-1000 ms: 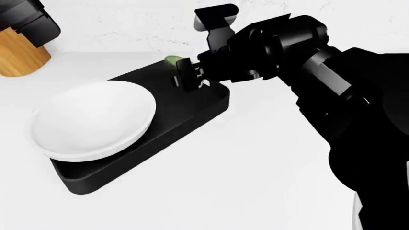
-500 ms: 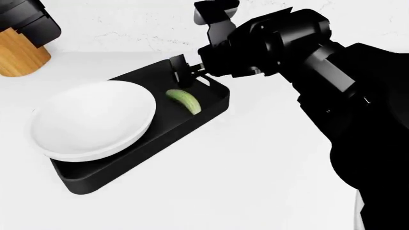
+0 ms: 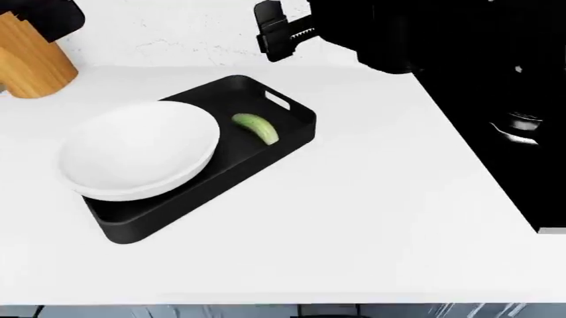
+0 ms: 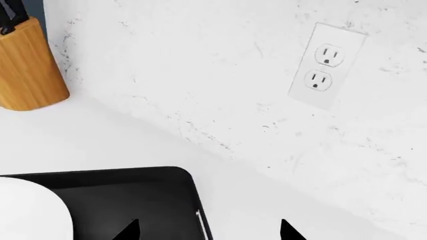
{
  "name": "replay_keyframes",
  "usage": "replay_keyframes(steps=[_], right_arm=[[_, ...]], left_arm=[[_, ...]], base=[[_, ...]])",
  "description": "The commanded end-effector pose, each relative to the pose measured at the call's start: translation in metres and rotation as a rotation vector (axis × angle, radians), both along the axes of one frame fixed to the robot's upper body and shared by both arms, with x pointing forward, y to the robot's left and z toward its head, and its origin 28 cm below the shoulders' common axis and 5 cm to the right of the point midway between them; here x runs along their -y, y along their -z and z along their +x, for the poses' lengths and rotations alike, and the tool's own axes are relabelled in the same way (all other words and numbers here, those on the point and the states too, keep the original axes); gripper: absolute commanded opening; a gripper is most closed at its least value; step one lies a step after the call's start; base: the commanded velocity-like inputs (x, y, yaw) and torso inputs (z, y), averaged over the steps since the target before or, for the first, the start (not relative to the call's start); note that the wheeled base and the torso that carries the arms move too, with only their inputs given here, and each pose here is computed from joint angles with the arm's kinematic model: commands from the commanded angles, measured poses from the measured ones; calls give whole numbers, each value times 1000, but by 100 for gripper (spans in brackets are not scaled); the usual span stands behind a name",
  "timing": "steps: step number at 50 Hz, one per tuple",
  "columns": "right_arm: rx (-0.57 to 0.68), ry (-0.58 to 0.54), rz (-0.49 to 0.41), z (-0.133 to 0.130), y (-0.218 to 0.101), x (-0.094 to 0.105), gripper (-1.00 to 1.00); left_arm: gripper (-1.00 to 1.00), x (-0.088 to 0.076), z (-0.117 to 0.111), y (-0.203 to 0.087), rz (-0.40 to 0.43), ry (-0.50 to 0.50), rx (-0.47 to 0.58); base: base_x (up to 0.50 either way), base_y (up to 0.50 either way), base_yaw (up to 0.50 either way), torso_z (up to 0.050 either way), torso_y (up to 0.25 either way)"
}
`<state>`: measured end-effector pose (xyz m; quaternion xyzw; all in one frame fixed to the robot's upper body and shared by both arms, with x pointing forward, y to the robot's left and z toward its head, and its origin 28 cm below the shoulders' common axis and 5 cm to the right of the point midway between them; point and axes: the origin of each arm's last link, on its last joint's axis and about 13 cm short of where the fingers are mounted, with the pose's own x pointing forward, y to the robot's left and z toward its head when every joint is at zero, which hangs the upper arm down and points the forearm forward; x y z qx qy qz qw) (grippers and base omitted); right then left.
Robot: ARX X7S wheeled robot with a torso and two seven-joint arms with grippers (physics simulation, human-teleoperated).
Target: Place the two vegetables and bowl onto the tray for setting up a vegetable dip station.
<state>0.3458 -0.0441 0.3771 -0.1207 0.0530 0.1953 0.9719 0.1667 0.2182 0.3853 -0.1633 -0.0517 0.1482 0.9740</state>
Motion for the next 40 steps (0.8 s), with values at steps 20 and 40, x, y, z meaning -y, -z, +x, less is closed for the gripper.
replay_keyframes(steps=[20,40], right_arm=[[306,264,54,-86,-14,37,100],[356,339,69,-96,-23,49,100]], left_arm=[[100,0,2,-6,162,50,170],[100,-3,27,-12,209,104,215]], base=[[-251,-151,0,1,0],[-2,-500,0,0,0]])
